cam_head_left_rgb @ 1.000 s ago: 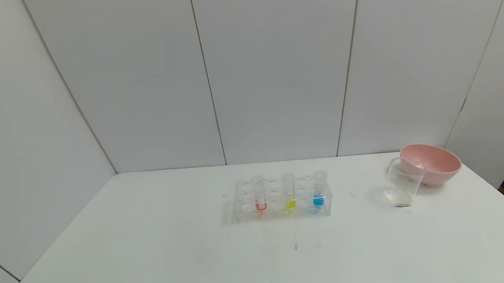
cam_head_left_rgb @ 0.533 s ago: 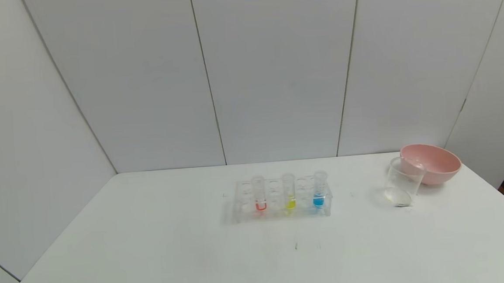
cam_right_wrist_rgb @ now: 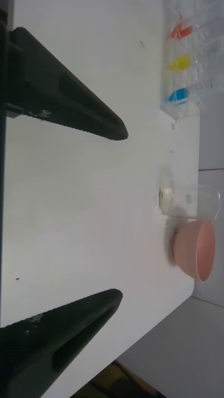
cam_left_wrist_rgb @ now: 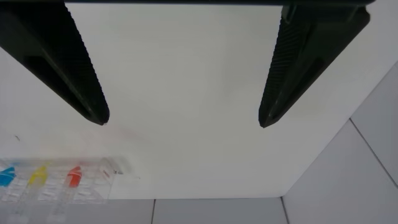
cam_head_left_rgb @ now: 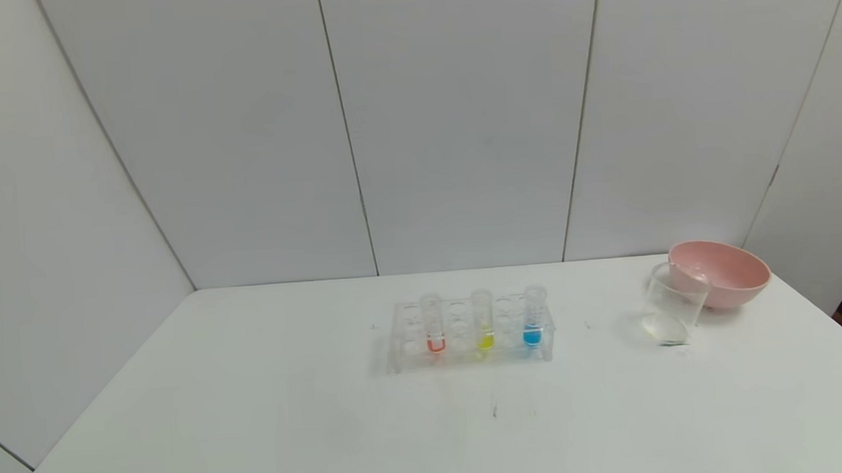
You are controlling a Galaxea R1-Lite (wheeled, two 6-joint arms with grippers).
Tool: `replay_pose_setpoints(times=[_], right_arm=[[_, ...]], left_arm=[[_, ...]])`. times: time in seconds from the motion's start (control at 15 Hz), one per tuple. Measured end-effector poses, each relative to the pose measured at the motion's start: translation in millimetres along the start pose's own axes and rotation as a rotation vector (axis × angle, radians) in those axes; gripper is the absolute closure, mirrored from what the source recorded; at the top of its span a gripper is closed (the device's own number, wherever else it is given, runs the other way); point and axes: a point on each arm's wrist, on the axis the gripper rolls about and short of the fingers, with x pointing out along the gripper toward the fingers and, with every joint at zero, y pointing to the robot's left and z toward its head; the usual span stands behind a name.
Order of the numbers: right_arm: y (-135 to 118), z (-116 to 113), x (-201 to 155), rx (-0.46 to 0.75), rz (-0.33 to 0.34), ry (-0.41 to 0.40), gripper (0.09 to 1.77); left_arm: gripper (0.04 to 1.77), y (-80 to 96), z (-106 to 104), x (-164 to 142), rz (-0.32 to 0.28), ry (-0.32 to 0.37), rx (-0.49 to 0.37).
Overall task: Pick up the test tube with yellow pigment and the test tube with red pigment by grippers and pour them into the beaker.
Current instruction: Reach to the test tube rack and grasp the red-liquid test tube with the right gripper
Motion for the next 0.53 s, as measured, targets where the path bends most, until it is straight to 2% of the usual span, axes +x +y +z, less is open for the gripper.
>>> replay_pose_setpoints(times=[0.27,0.53], right_arm=[[0,6,-2,0.000,-0.024,-0.008,0.15],[0,40,-1,0.001,-0.016,-0.026,0.15]], left_arm=[[0.09,0.0,0,0,0.000,0.000,0.000],[0.09,0.0,0,0,0.000,0.000,0.000]])
